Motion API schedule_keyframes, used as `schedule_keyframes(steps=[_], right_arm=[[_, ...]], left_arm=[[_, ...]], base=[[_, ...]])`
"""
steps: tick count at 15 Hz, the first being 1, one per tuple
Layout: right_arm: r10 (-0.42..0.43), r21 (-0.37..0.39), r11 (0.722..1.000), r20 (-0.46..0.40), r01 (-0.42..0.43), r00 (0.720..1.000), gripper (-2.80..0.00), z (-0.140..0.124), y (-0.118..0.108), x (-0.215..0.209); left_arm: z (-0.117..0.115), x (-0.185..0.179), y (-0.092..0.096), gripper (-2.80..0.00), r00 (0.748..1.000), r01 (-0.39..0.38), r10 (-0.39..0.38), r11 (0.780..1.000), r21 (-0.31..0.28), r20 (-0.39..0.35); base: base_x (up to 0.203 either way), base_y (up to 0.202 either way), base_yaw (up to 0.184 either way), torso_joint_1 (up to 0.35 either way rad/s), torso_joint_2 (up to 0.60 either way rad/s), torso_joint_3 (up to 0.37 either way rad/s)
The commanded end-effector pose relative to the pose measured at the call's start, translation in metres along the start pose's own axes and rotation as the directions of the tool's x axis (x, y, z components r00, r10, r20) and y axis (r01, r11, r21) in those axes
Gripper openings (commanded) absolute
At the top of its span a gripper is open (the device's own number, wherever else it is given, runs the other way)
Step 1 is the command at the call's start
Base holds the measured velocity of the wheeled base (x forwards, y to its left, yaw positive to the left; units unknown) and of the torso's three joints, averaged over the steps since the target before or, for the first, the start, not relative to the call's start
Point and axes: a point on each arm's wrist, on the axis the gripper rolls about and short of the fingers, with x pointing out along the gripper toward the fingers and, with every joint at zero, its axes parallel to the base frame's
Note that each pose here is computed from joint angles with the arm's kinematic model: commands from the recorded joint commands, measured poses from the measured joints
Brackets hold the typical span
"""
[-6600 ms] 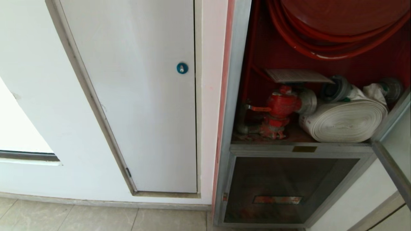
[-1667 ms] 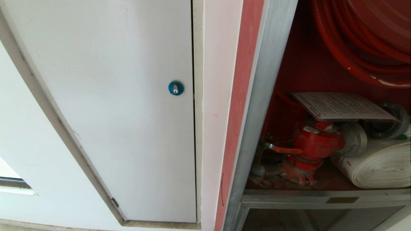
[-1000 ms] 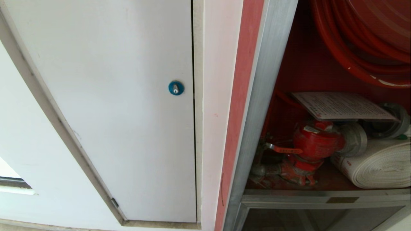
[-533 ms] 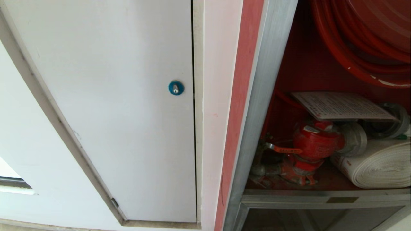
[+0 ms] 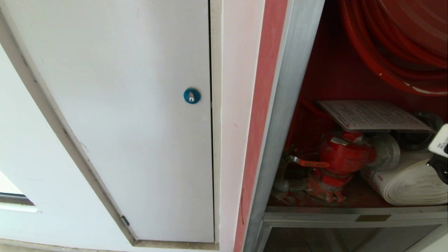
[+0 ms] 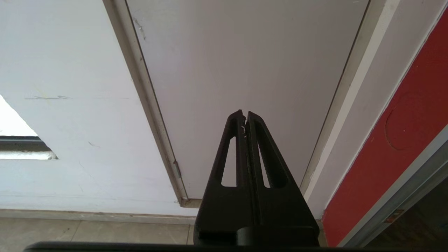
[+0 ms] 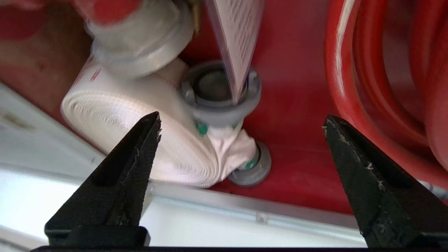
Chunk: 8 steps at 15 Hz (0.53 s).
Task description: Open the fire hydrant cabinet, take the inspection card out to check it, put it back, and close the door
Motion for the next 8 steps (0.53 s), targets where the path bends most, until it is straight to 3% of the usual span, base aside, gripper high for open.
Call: schedule_keyframes(steps=[1, 8], right_arm=[[0.026, -0.016, 1.0, -0.009, -0.026, 1.0, 0.0, 0.004, 0.008, 0.017], [0.017, -0.004, 1.0, -0.032, -0.017, 0.999, 0.0, 0.008, 0.009, 0.046]], left_arm=[[-0.004, 0.001, 0.0, -2.8, 1.0, 0.0, 0.0, 1.0, 0.0, -0.015], [-0.004, 0.001, 0.0, -2.8, 1.0, 0.0, 0.0, 1.0, 0.0, -0.014]], base=[[0.0, 0.0, 0.0, 0.0, 0.0, 0.0], [0.0, 0.0, 0.0, 0.0, 0.0, 0.0]])
